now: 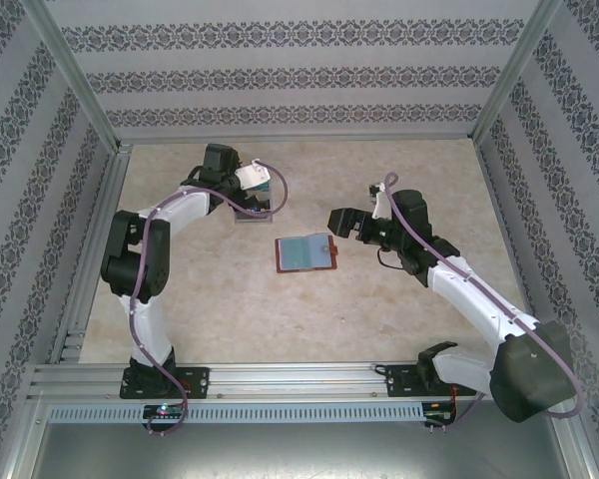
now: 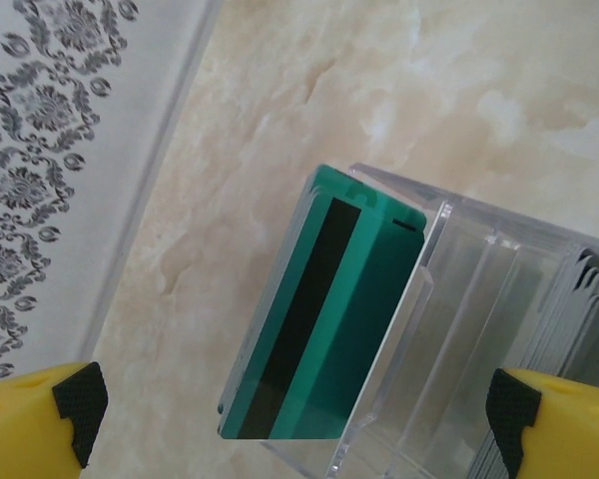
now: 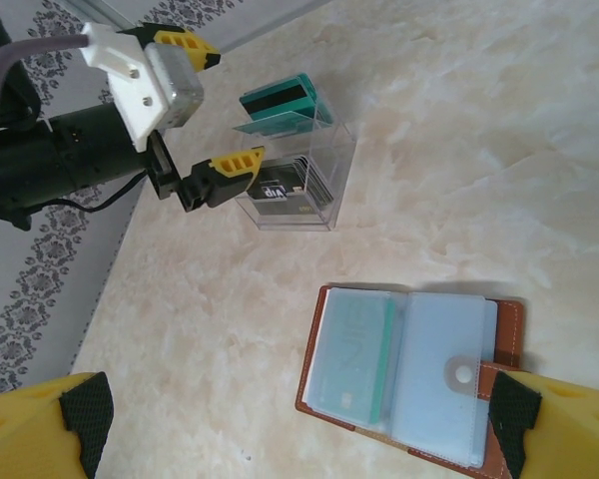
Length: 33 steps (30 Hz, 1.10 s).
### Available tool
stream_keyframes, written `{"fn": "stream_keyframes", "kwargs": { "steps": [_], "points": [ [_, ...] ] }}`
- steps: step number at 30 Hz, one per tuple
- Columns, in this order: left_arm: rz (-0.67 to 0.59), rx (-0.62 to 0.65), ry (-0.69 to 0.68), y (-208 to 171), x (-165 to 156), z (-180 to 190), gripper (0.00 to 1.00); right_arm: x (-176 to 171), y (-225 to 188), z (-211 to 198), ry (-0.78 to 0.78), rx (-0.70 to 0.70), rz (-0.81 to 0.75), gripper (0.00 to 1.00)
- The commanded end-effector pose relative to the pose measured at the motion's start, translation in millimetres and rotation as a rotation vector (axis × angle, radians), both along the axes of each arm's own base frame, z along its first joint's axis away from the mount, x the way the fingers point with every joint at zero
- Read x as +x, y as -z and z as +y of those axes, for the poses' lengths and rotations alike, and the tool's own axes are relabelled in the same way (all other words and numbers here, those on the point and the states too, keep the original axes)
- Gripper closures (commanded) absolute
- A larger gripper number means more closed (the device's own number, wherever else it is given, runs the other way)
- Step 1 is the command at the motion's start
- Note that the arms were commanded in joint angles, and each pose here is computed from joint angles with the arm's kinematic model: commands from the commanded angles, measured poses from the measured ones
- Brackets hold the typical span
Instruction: Take the credit cards out of the card holder
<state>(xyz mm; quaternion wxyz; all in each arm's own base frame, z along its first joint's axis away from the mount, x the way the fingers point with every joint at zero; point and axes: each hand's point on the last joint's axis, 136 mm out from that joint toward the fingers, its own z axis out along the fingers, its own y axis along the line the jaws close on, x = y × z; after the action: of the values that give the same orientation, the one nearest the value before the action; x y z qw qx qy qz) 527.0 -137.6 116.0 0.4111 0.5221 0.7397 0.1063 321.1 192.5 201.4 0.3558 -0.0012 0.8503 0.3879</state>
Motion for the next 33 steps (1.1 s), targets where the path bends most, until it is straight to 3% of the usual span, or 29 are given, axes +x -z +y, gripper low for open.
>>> {"fn": "stream_keyframes", "kwargs": {
  "steps": [1,12,26,33],
  "points": [
    [-0.066,0.021,-0.032,-12.1,17.8,2.1,0.0,6.7,-6.6,-4.3,0.013,-0.012,-0.024,0.02],
    [-0.151,-0.02,-0.187,-35.8,53.0,14.5,0.0,10.7,-2.3,-1.2,0.004,-0.007,0.001,0.02],
    [-0.124,-0.023,-0.226,-23.1,58.8,19.9,0.0,12.0,0.1,-0.5,0.002,-0.006,0.014,0.02],
    [-0.178,-0.113,-0.272,-64.5,55.0,20.6,0.0,13.2,1.4,-1.4,0.007,-0.012,0.013,0.02]
  ]
}}
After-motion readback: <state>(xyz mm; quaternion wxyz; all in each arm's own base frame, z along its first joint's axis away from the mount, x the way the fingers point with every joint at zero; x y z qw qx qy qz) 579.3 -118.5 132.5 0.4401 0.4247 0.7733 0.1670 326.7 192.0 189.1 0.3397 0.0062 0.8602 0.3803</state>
